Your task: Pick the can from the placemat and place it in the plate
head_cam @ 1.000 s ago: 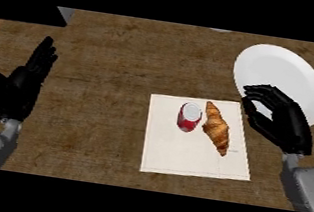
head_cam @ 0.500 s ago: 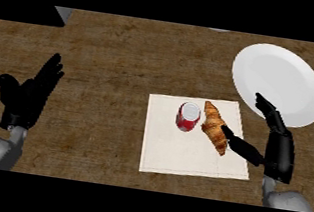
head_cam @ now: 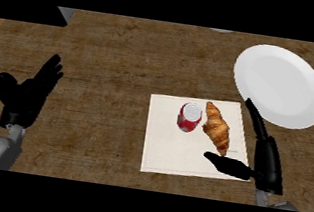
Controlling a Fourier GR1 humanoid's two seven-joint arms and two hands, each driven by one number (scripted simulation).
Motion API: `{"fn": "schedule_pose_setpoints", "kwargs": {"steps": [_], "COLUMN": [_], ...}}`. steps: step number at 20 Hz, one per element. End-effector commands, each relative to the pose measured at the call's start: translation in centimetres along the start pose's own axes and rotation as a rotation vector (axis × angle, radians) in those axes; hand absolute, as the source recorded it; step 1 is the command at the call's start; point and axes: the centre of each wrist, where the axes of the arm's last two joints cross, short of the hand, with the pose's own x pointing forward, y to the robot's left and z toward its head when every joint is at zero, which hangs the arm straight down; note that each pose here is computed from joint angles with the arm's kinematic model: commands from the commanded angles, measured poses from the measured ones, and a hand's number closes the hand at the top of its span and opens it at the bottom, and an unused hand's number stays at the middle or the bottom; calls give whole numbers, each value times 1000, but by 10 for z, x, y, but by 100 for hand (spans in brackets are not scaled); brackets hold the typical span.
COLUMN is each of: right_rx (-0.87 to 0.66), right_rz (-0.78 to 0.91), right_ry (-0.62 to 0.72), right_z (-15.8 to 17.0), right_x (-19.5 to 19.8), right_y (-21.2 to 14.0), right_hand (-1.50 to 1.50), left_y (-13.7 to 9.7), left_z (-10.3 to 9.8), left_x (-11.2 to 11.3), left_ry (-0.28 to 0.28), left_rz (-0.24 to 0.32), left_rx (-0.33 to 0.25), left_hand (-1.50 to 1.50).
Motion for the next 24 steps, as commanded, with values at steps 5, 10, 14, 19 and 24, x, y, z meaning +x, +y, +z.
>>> {"fn": "schedule_pose_setpoints", "kwargs": {"steps": [5,10,14,19,24], "right_rx": [149,252,255,340,420], "right_rz": [148,222,340,387,425], "right_ry": [111,177,210,287,324], "right_z": [-7,-23,-37,-35,-45], "right_x": [43,56,77,64,70], "right_y": [-1,9,21,32,42], "right_hand": [-150,-150,-150,-150,-150], "left_y": [0,-1,-7,-8,-3], "left_z": [8,3,0,4,-1], "left_x": [9,-13,5,-17,12], "left_ry": [-1,-10,2,0,-1], "left_rz": [5,6,20,1,-3], "left_rx": [-14,-10,5,-5,-23], "left_hand": [0,0,0,0,0]}}
